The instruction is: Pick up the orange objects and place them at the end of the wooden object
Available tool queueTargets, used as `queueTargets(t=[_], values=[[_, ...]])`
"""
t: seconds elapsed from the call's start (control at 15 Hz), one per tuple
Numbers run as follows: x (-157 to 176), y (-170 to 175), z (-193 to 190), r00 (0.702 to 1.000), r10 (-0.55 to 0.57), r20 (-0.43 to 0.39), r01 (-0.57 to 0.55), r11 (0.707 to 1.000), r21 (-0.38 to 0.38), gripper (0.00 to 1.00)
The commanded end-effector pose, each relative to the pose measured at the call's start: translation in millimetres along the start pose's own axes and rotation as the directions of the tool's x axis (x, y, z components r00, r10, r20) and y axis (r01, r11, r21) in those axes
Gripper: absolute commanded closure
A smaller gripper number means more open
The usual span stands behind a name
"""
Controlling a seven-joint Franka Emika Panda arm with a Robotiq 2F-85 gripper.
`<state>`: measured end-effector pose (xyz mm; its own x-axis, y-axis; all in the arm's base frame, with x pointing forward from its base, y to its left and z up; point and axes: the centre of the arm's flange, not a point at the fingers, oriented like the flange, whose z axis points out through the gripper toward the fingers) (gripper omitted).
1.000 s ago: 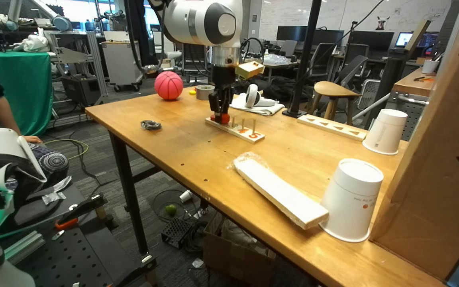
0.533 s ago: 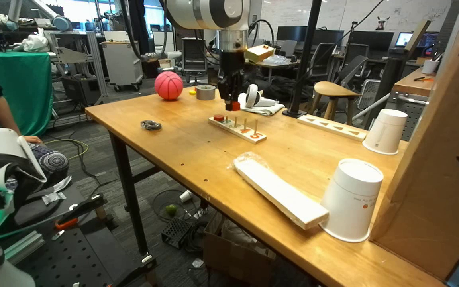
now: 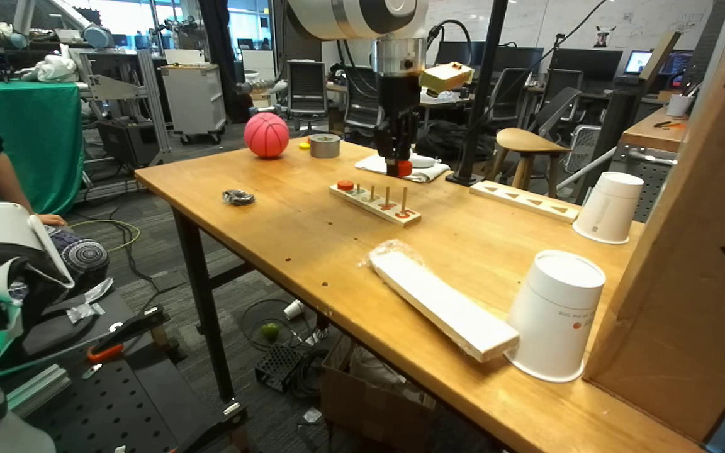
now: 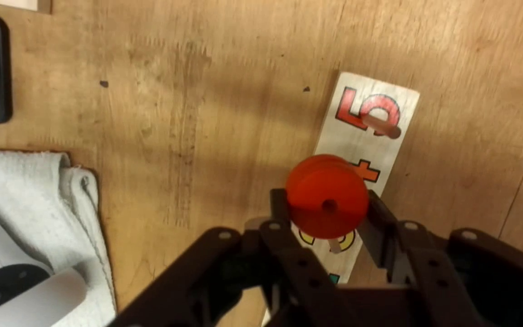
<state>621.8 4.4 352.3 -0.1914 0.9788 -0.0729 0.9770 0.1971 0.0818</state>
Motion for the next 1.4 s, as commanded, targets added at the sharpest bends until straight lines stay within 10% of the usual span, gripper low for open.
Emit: queueTargets(t=[0.0, 1.33], values=[[-15.0, 1.8, -6.6, 0.999, 0.036, 0.023, -0.037, 0.999, 0.008, 0.83], [-26.3, -21.0, 6.5, 0.993, 0.114, 0.037, -0.117, 0.990, 0.074, 0.83]])
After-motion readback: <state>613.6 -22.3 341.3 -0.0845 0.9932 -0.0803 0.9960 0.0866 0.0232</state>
